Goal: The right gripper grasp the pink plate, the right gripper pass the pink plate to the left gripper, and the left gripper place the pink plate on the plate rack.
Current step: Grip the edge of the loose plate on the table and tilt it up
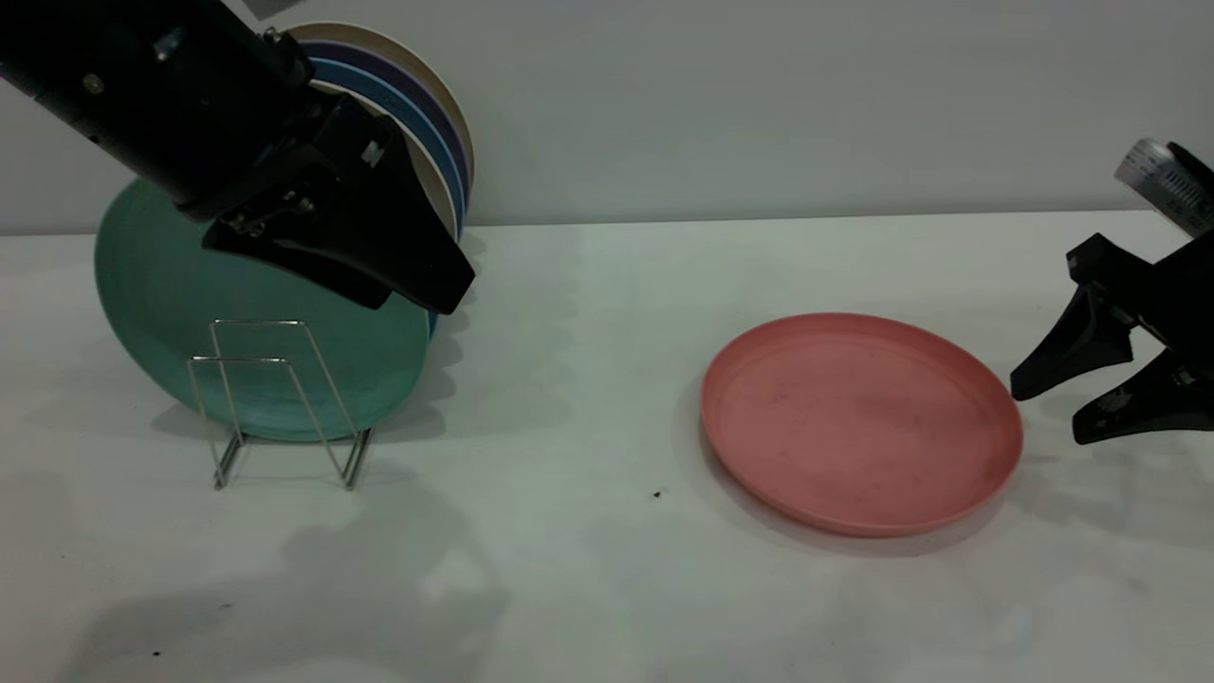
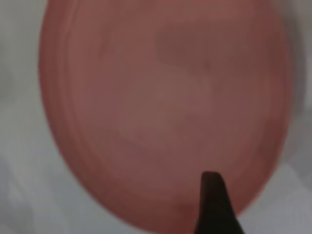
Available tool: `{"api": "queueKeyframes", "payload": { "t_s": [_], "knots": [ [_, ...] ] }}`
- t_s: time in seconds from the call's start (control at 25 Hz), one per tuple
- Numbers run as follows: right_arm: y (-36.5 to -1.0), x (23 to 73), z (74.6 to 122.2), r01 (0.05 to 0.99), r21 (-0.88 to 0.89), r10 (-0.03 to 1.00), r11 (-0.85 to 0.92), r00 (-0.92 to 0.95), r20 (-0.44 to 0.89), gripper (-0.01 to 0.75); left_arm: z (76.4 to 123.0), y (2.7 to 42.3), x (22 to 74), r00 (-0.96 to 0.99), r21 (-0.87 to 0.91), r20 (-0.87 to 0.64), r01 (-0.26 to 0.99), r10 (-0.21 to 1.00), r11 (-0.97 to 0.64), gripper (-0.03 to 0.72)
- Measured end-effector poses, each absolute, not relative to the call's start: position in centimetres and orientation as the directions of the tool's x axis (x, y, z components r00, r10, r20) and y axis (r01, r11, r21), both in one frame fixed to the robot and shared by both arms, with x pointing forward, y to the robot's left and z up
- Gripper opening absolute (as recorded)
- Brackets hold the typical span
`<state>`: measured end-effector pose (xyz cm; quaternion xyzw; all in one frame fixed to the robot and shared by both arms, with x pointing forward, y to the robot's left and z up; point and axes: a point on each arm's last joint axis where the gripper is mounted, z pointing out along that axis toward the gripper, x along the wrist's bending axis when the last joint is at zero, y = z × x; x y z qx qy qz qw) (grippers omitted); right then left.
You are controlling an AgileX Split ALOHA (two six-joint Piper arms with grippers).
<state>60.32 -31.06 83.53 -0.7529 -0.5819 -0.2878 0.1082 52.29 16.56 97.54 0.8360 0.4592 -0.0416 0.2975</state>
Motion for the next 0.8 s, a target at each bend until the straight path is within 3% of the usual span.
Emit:
{"api": "queueKeyframes", "payload": {
  "t_s": [0.8],
  "knots": [
    [-30.3, 61.3, 79.3, 0.933, 0.093, 0.747, -0.347, 0.215, 0.629, 0.428, 97.6, 16.7, 53.0, 0.558, 0.506, -0.302, 0.781, 0.773, -0.366, 0.592]
  ]
}}
